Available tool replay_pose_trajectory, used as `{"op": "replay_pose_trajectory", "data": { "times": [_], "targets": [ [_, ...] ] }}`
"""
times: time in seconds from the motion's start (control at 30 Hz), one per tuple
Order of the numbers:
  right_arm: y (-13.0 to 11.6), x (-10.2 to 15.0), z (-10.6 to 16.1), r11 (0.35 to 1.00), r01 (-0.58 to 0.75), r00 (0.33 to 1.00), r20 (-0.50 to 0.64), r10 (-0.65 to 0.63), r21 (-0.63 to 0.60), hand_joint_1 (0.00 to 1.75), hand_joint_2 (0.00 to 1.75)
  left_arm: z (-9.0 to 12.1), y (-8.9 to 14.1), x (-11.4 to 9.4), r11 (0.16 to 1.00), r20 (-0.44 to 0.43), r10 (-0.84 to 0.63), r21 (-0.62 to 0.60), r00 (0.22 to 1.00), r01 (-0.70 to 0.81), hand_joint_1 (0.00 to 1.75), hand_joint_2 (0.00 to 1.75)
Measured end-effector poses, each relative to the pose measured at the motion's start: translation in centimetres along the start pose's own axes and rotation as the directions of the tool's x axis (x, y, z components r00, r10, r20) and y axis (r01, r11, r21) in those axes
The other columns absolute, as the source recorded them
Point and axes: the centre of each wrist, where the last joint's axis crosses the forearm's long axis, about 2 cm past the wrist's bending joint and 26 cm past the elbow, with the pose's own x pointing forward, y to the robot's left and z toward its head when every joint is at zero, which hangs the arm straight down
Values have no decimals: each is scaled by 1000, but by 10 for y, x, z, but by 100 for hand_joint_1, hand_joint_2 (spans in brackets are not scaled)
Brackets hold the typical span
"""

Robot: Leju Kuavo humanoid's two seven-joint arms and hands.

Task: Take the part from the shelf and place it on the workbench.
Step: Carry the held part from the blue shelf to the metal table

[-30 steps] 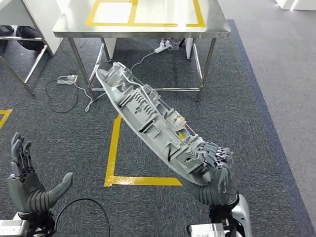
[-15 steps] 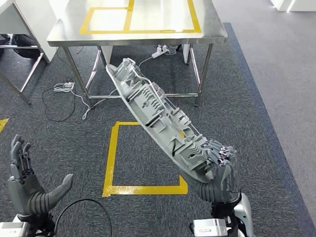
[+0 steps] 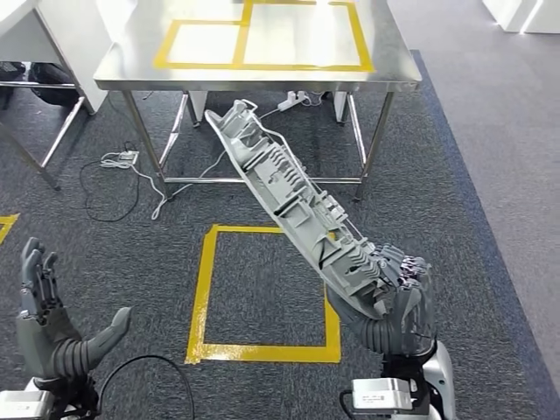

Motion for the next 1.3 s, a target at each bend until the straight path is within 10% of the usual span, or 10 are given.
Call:
{"op": "replay_pose_trajectory", "data": {
  "times": [1.3],
  "targets": [
    [-18,-20,-19,995,-76,997,-15,75,-65,175,175,2,-1,-1,1000,-6,3,-25,1000,-3,0,175]
  ]
}}
